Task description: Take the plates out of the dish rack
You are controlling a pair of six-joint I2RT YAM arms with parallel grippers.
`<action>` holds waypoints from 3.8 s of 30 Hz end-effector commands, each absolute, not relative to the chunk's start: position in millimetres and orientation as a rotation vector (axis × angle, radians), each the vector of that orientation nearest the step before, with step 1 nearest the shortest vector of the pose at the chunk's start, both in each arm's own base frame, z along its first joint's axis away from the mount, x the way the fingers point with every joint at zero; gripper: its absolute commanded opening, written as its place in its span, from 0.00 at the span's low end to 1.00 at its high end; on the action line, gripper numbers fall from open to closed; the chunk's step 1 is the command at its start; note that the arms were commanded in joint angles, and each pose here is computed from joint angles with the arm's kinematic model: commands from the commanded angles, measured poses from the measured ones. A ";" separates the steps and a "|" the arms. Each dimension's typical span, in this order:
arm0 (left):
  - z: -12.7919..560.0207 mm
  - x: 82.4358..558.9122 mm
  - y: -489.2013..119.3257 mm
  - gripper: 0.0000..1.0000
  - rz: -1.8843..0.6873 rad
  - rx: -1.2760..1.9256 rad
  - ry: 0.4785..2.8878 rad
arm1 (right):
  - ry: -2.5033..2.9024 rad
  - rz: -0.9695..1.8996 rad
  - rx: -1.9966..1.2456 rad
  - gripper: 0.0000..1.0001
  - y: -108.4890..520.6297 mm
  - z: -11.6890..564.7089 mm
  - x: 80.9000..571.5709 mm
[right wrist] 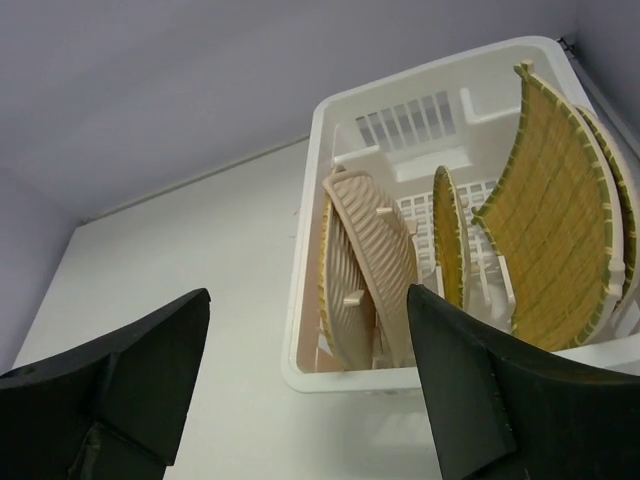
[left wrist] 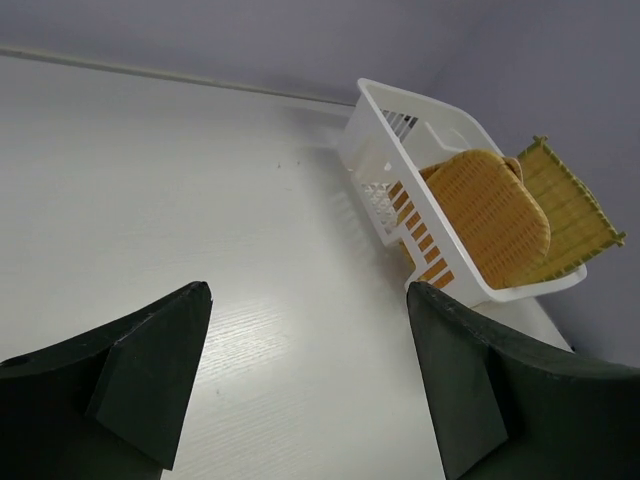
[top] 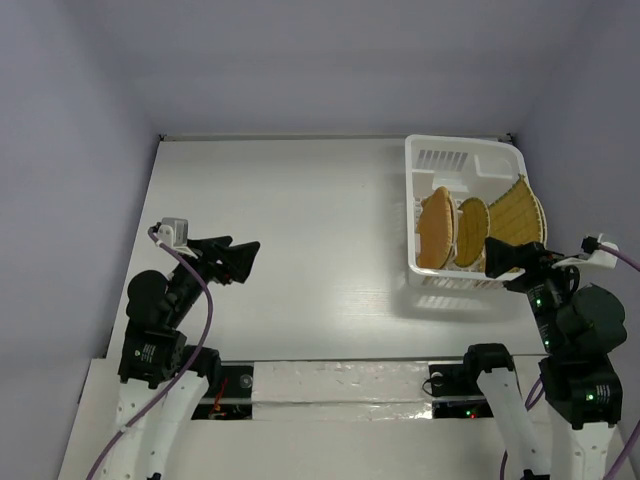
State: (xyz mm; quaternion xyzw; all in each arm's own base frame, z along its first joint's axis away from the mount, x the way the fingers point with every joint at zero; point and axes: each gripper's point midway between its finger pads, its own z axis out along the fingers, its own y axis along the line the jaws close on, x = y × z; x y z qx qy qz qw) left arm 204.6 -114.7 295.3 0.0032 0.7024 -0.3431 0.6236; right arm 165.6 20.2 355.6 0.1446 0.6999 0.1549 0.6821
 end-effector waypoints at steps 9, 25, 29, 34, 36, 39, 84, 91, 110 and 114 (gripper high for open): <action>315.1 204.8 -107.5 0.67 -0.713 0.030 1.559 | 1.630 0.360 0.211 0.00 33.1 358.9 171.4; 296.4 215.9 -104.8 0.15 -0.693 -0.027 1.619 | 1.824 0.314 0.275 0.46 30.5 325.9 229.9; 299.0 212.8 -105.5 0.27 -0.698 -0.021 1.606 | 1.901 0.354 0.290 0.58 50.0 300.6 254.4; 301.3 209.8 -103.6 0.30 -0.691 -0.028 1.594 | 1.969 0.229 0.303 0.61 63.0 284.5 271.6; 303.3 207.2 -104.9 0.32 -0.700 -0.022 1.585 | 1.983 0.174 0.329 0.61 56.1 277.6 275.1; 304.5 205.9 -104.3 0.35 -0.699 -0.023 1.579 | 2.002 0.090 0.360 0.60 47.0 264.1 278.1; 305.5 204.4 -104.7 0.43 -0.705 -0.027 1.573 | 1.863 -0.046 0.328 0.00 61.3 344.0 268.4; 305.9 204.7 -104.5 0.43 -0.704 -0.028 1.573 | 1.787 0.078 0.307 0.00 75.4 384.9 267.0; 305.6 206.5 -97.2 0.43 -0.673 -0.069 1.574 | 1.697 0.973 0.114 0.00 323.4 369.8 330.1; 304.9 207.1 -95.9 0.43 -0.668 -0.079 1.576 | 1.737 1.069 0.169 0.00 372.4 335.8 358.2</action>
